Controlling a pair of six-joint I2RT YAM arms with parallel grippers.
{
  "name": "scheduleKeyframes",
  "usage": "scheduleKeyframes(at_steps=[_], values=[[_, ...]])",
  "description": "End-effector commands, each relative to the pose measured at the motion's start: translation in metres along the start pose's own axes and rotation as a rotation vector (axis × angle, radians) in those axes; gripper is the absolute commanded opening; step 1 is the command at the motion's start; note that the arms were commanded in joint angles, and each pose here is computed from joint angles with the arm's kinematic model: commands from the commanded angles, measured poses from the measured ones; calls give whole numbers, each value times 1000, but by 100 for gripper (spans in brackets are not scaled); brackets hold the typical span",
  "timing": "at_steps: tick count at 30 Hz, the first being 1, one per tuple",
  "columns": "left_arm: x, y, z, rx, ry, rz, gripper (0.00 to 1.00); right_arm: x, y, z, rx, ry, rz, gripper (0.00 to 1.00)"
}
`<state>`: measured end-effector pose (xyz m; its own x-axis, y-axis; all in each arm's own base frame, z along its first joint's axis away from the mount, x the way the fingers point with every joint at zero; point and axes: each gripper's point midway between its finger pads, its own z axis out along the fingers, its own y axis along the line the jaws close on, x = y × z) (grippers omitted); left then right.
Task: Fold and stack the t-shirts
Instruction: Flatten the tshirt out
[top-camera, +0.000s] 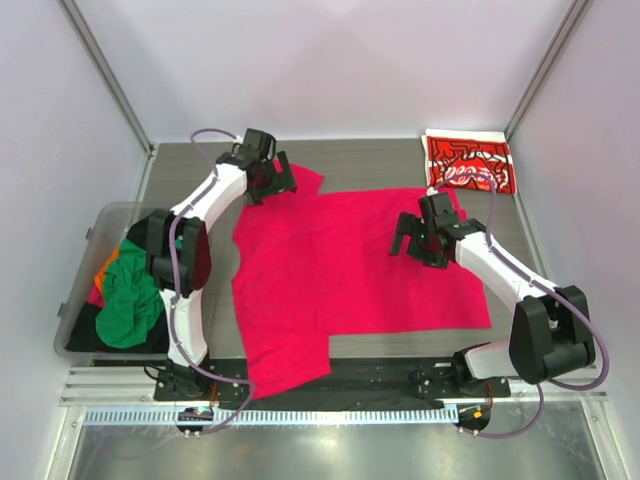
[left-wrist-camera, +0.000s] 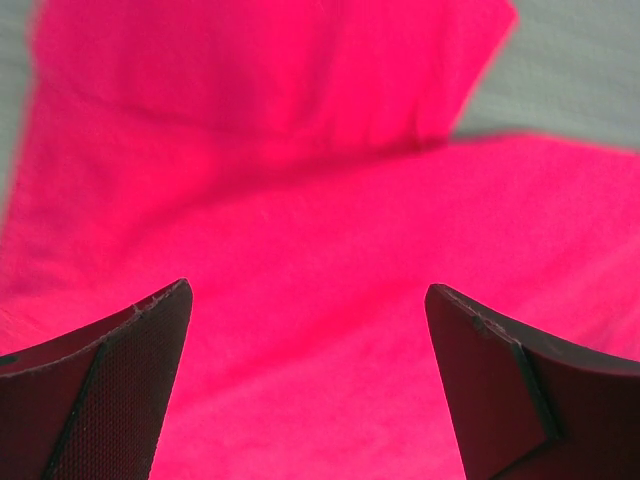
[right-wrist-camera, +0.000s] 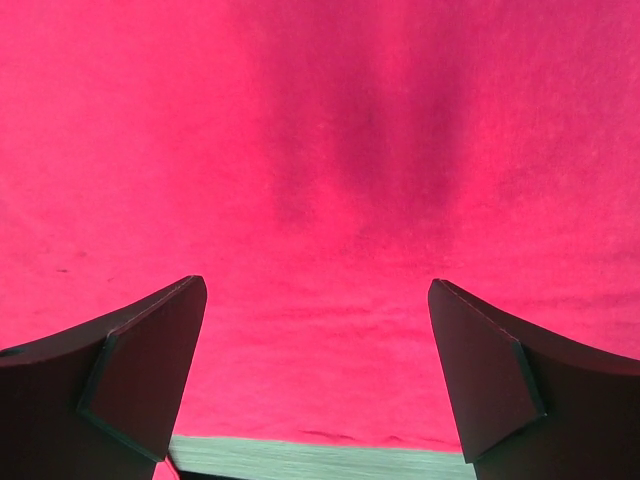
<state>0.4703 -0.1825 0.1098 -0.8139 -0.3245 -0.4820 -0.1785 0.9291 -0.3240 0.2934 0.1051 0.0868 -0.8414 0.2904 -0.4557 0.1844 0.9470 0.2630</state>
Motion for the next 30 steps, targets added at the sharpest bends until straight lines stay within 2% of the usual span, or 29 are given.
scheduleKeyframes(at_steps=[1, 6, 8, 13, 22, 28, 30], values=[[-24, 4, 24, -23, -53, 29, 100, 6, 6, 3, -18, 35, 33, 99], [-46, -4, 64, -41, -87, 16, 100, 25, 6, 5, -29, 59, 36, 99], [-40, 5, 87, -81, -66, 5, 100, 28, 5, 4, -31, 62, 34, 99], [-54, 8, 107, -126, -88, -6, 100, 34, -1, 4, -15, 68, 31, 98], [-72, 53, 151, -219, -87, -56, 100, 30, 1, 8, -10, 74, 20, 99], [-102, 70, 163, -183, -157, -137, 100, 34, -3, 17, 15, 101, 9, 98], [-112, 62, 162, -135, -175, -141, 100, 35, -5, 19, 23, 105, 11, 99]])
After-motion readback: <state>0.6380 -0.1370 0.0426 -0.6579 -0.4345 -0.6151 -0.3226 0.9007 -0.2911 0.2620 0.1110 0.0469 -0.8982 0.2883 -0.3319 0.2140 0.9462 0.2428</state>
